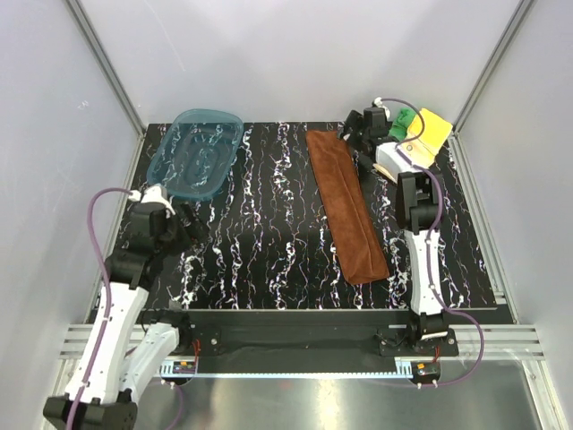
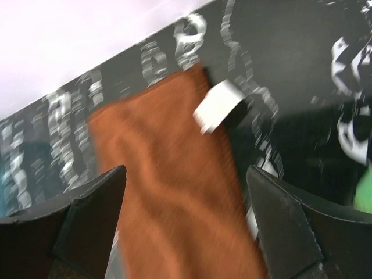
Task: Roll the towels
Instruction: Fold the towel
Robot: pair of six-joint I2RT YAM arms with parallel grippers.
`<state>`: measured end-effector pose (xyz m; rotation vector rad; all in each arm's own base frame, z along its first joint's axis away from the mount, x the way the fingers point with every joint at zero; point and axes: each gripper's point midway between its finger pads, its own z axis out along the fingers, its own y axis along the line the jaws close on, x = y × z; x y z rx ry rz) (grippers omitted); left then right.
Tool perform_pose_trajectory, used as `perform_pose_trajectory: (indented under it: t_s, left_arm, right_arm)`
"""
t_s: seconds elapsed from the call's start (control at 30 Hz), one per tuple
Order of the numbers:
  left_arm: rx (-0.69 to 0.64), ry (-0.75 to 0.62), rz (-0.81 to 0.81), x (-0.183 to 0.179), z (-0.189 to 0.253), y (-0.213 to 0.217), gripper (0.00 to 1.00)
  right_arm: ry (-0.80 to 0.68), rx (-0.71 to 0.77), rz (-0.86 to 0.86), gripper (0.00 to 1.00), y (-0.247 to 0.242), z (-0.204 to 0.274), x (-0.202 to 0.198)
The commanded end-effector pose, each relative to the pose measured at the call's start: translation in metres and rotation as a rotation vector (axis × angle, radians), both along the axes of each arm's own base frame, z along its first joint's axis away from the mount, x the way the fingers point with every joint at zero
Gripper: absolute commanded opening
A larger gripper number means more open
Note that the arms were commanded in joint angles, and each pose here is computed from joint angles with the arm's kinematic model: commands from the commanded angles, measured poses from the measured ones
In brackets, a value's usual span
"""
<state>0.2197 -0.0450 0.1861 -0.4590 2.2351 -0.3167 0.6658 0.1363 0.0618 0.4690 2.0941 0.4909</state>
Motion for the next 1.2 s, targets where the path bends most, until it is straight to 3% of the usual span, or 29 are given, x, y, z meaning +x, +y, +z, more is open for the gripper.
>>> perform_pose_trajectory:
  t_s: [0.0,0.03,0.1,0.17,0.2,0.23,0.3,0.33,0.37,0.43,0.6,0.77,0.9,1.1,1.17]
  left_arm:
    - [-0.089,-0.020,-0.090,0.013,0.006,-0.033,0.87]
    - [-0.089,-0.036,-0.138,0.015,0.009,-0.051,0.86]
    - [-0.077,-0.019,-0.181,0.018,0.004,-0.084,0.86]
    - [-0.100,-0.016,-0.199,0.025,0.003,-0.112,0.85]
    - [-0.092,0.020,-0.244,0.024,-0.006,-0.136,0.85]
    - [-0.121,0.010,-0.260,0.031,-0.005,-0.153,0.85]
    - [-0.162,0.018,-0.305,0.032,-0.008,-0.183,0.84]
    - [-0.169,0.020,-0.318,0.041,-0.013,-0.200,0.84]
    - [-0.178,0.019,-0.326,0.045,-0.014,-0.210,0.83]
    - [-0.173,0.044,-0.345,0.056,-0.026,-0.235,0.81]
    - [-0.242,0.090,-0.442,0.068,-0.050,-0.302,0.79]
    - [-0.298,0.107,-0.464,0.078,-0.062,-0.350,0.78]
    - [-0.276,0.175,-0.473,0.082,-0.100,-0.374,0.76]
    - [-0.236,0.239,-0.455,0.084,-0.137,-0.385,0.74]
    - [-0.228,0.248,-0.445,0.085,-0.145,-0.384,0.70]
  right_arm:
    - [-0.395,0.044,0.084,0.92,0.015,0.210,-0.019]
    - [-0.349,0.033,0.073,0.92,0.011,0.195,-0.032]
    - [-0.400,0.030,0.058,0.92,0.002,0.240,-0.066]
    - [-0.325,0.005,0.015,0.92,-0.012,0.216,-0.098]
    - [-0.372,-0.001,0.012,0.91,-0.018,0.247,-0.123]
    - [-0.302,-0.029,-0.023,0.91,-0.028,0.217,-0.142]
    - [-0.316,-0.044,-0.044,0.91,-0.041,0.237,-0.184]
    - [-0.244,-0.064,-0.055,0.90,-0.048,0.210,-0.204]
    - [-0.283,-0.064,-0.058,0.90,-0.053,0.229,-0.226]
    - [-0.204,-0.087,-0.087,0.89,-0.064,0.202,-0.257]
    - [-0.171,-0.036,-0.114,0.84,-0.074,0.185,-0.328]
    - [-0.187,0.013,-0.110,0.83,-0.074,0.185,-0.362]
    - [-0.163,0.027,-0.066,0.82,-0.068,0.183,-0.374]
    - [-0.167,-0.009,-0.072,0.82,-0.075,0.185,-0.384]
    - [-0.166,-0.013,-0.069,0.82,-0.074,0.184,-0.386]
